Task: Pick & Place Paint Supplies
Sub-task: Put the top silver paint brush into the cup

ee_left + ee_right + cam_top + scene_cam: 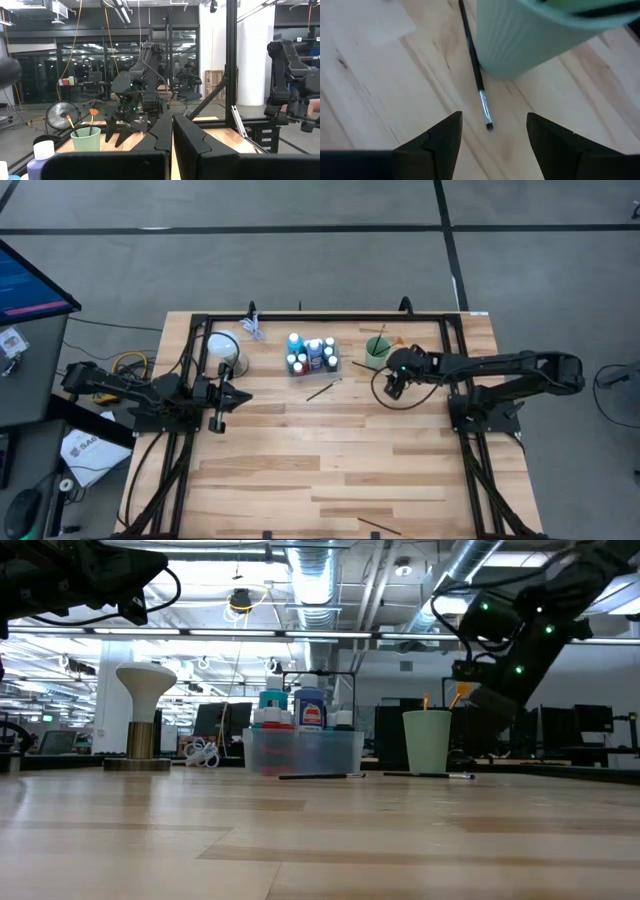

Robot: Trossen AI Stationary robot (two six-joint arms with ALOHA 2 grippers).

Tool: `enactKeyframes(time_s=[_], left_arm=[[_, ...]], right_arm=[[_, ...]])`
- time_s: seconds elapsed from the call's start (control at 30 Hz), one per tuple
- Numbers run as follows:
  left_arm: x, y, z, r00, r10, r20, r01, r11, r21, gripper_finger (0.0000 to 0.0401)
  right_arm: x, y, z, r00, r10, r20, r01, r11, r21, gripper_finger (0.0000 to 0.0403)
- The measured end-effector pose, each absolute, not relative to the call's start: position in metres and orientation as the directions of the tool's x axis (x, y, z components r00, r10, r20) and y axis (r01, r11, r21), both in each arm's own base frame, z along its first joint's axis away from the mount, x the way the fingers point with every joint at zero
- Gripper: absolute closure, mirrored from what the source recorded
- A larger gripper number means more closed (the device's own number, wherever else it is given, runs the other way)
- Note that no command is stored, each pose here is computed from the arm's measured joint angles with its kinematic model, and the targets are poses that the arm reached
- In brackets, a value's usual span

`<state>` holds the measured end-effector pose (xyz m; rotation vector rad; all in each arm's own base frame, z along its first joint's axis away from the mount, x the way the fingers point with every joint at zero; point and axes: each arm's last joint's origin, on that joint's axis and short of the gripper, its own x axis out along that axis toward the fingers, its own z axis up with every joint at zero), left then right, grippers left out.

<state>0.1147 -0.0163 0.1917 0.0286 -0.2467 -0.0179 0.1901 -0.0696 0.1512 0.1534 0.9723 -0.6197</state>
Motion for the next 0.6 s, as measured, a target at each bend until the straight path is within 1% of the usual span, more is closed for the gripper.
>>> enactKeyframes(time_s=[0.1,0.3,0.6], left_arm=[[0.115,-0.016,0.192,0.970,-0.021,0.244,0.014,0.999,0.030,0.0399],[0.115,-0.016,0.192,0.970,-0.021,0.244,0.014,0.999,0.031,0.0399],[0.115,-0.016,0.192,0.970,-0.022,0.244,0.015,0.999,0.031,0.0399]], right_arm=[[0.186,-0.071,0.144,0.410,-0.430,-0.804,0.553,0.818,-0.156,0.0188],[0.181,-0.073,0.133,0.462,-0.428,-0.777,0.538,0.831,-0.138,0.0187],[0.166,-0.074,0.114,0.468,-0.439,-0.767,0.561,0.818,-0.126,0.0200]])
